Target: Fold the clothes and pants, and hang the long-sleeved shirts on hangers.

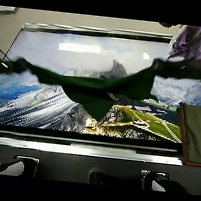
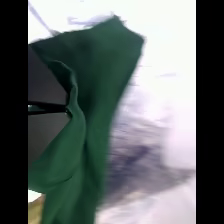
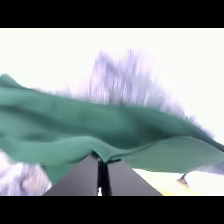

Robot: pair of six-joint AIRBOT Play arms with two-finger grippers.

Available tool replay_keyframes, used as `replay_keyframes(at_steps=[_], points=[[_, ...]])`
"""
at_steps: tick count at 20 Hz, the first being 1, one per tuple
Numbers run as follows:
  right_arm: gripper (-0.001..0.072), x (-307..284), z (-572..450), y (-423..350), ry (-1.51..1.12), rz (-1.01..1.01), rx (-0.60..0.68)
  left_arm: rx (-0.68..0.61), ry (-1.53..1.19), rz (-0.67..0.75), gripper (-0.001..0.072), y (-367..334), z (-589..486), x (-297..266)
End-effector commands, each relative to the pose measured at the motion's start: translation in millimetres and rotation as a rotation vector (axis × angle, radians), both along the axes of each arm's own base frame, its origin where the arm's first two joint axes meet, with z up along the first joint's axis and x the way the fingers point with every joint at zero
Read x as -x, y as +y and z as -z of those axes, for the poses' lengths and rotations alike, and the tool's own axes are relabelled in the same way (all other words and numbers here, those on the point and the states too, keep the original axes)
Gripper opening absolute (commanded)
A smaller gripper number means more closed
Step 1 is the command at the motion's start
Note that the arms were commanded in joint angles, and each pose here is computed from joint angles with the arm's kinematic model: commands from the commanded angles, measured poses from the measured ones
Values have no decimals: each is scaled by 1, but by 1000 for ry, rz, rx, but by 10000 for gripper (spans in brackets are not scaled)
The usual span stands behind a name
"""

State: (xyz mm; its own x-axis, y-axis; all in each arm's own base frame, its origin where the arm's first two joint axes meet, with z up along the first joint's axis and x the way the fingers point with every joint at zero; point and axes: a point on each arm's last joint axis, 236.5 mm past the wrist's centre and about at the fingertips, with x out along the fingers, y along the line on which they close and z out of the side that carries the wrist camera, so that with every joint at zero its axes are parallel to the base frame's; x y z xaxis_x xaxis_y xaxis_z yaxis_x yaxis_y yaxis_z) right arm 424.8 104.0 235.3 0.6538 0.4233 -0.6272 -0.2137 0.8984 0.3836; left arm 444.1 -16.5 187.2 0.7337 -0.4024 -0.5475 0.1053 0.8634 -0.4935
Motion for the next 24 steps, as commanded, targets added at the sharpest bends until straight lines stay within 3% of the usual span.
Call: replay_keyframes(at_steps=[1,4,7,11,15,19,24], points=[[28,60,-126,-34,-273,99,114,-208,-352,-186,16,26,-180,63],[28,136,-194,-44,-454,144,125,-273,-606,-319,16,28,-281,148],[28,196,-230,-54,-578,209,92,-257,-767,-463,16,34,-330,220],[28,211,-247,-59,-644,244,61,-250,-825,-568,17,49,-345,249],[28,149,-206,-60,-466,264,56,-282,-636,-532,17,64,-300,184],[28,42,-99,-48,-114,230,57,-341,-295,-353,17,77,-175,60],[28,-65,94,-36,320,193,72,-212,77,-172,18,69,33,-76]])
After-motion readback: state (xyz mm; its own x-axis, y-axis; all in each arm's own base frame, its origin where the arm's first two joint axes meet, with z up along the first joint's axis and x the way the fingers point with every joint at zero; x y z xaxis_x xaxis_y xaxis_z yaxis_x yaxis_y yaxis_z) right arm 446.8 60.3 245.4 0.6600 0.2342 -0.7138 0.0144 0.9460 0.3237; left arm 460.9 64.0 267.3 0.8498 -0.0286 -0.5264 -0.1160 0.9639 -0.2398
